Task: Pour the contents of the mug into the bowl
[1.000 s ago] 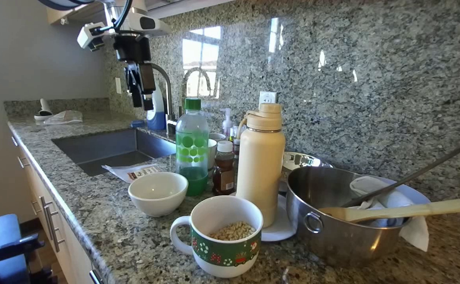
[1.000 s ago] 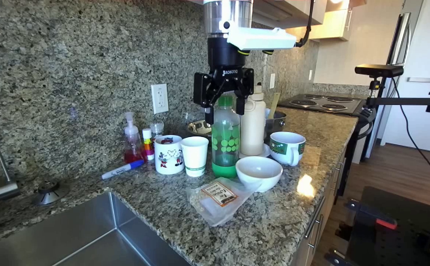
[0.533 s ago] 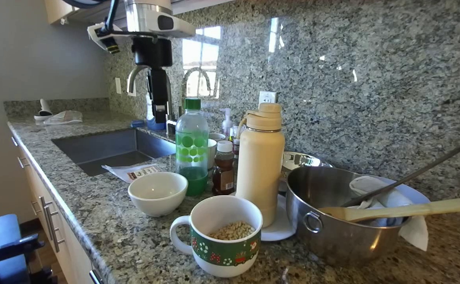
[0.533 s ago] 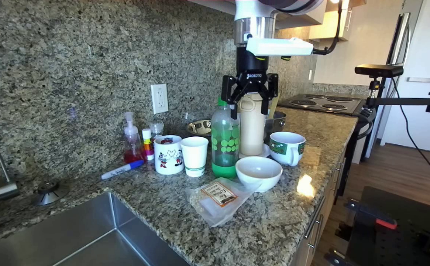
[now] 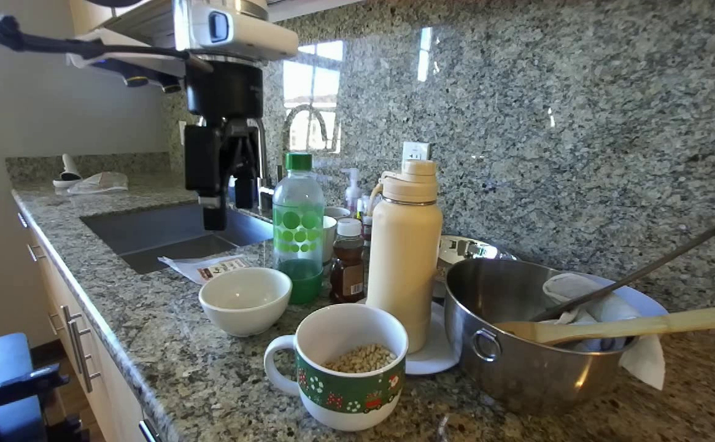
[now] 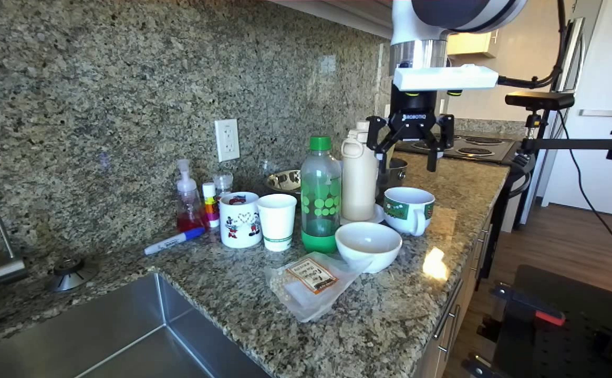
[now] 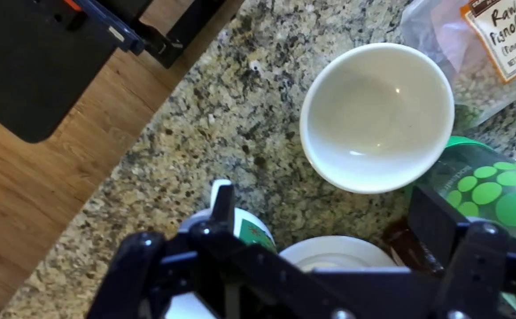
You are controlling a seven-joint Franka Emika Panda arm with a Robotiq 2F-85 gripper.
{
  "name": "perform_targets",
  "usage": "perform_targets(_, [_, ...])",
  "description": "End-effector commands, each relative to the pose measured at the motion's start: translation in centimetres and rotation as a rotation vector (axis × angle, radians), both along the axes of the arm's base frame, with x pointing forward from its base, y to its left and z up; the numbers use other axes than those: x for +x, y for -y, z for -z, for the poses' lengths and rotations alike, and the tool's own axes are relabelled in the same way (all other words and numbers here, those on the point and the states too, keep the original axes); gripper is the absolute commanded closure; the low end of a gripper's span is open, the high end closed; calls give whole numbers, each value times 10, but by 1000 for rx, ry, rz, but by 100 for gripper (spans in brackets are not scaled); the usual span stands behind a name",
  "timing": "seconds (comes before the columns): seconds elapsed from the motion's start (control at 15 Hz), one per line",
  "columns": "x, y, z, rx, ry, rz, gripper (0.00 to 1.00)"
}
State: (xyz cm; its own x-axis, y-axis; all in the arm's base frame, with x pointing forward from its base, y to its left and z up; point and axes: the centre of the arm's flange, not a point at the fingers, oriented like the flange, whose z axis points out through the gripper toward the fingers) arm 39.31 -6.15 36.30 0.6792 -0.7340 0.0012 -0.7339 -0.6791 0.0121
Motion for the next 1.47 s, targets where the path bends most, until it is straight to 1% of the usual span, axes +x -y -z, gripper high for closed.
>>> perform_targets(0.0, [-31,9,8,-10,10,101,0])
perform_targets(0.2, [-45,25,15,-28,0,149,0])
perform_targets(0.33, [-50,36,17,-44,-5,160,0])
perform_targets(0.67, [-47,56,25,-77,4,169,0])
perform_targets(0.73, [-54,52,32,-85,11,170,0])
perform_targets(0.8, [-54,53,35,-89,19,168,0])
perform_targets(0.93, [-54,50,39,-67,37,162,0])
perform_targets(1.0, [-48,53,30,-67,13,148,0])
perform_targets(1.33, [-44,54,30,-67,19,147,0])
perform_targets(1.4, [-40,53,34,-63,11,149,0])
